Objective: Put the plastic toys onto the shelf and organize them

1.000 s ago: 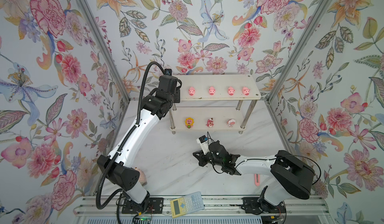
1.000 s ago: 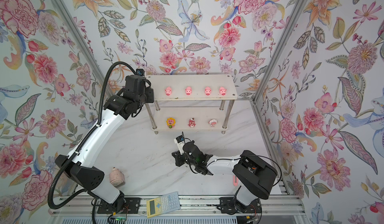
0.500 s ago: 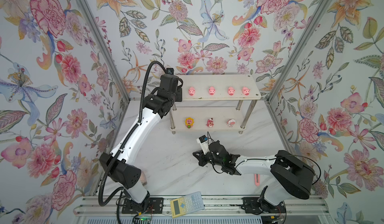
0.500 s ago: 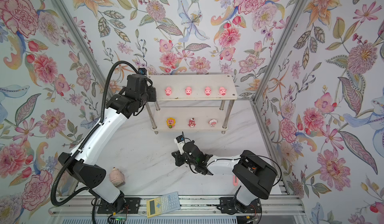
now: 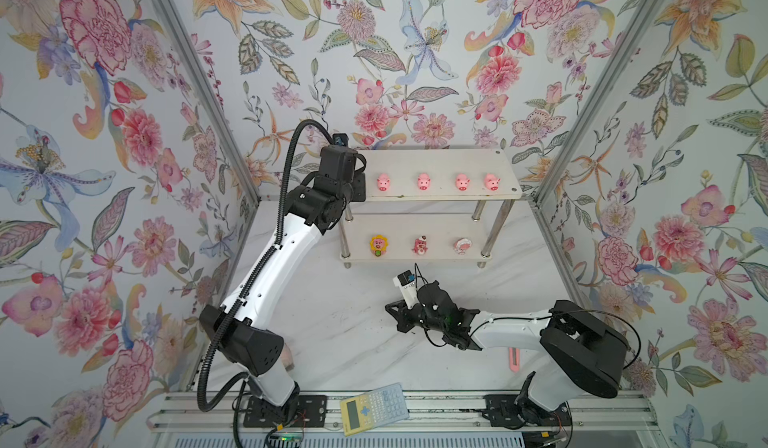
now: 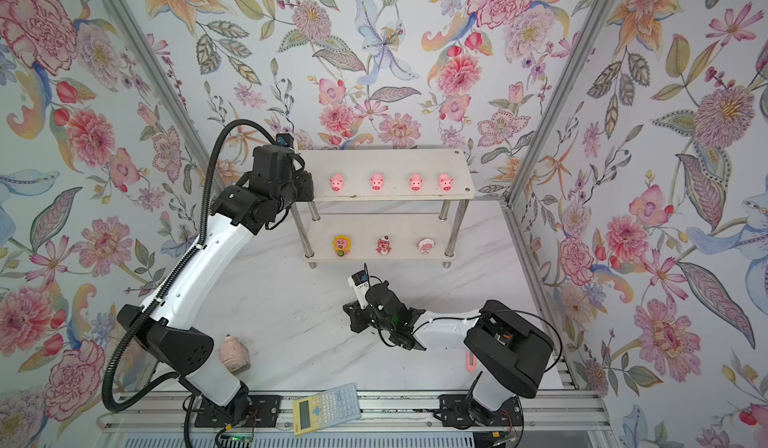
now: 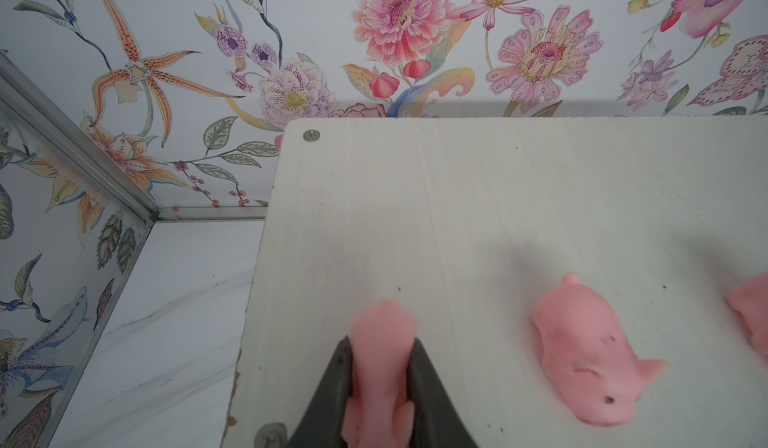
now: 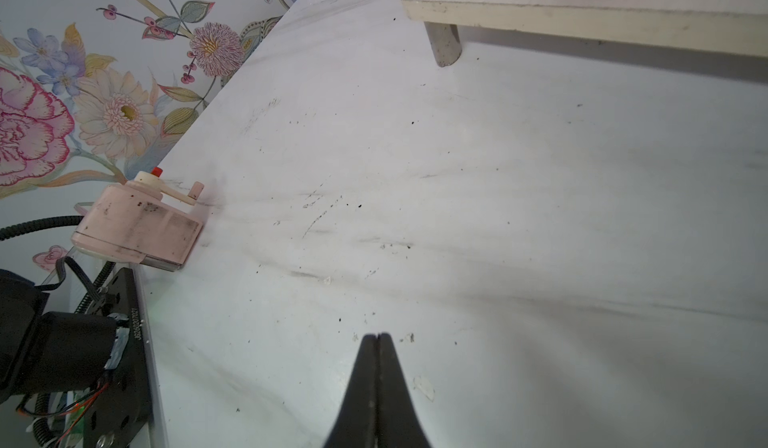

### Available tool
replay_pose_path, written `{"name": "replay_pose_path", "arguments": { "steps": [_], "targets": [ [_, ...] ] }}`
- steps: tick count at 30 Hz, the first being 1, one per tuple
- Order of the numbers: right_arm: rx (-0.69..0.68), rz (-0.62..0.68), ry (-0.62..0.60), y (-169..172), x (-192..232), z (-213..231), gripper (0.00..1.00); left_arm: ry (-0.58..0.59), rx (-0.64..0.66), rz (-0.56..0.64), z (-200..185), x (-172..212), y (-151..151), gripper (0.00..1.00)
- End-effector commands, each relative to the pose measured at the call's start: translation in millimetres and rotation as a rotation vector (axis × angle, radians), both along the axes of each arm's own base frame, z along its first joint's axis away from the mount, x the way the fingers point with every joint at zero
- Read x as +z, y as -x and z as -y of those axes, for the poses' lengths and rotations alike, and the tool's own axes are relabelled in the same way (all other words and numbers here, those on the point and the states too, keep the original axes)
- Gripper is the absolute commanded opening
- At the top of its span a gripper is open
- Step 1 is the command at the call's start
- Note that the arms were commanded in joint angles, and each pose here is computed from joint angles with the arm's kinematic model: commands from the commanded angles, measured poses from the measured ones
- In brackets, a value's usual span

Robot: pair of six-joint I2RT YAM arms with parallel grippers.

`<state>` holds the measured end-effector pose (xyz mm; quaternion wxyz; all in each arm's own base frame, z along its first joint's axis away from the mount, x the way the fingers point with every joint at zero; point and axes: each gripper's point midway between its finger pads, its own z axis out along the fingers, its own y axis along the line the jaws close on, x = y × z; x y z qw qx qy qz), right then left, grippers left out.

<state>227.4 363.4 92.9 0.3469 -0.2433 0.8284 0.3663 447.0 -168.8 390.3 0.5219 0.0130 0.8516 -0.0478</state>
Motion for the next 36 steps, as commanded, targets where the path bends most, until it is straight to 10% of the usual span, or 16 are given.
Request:
{"name": "replay_pose_path", "arguments": {
  "steps": [1, 23, 36],
  "targets": [
    [0.001, -0.01, -0.006, 0.7, -2.7, -3.5, 0.03, 0.022, -0.015, -0.015, 2.8, 3.7, 4.6, 0.25],
    [-0.004, -0.002, -0.004, 0.8, -0.7, -2.3, 0.03, -0.003, -0.011, -0.075, 8.6, -27.8, -9.1, 0.52],
    [-0.039, 0.04, 0.007, -8.1, 16.0, 13.6, 0.07, 0.044, 0.029, 0.125, -18.9, 68.2, 22.1, 0.71]
  ]
}}
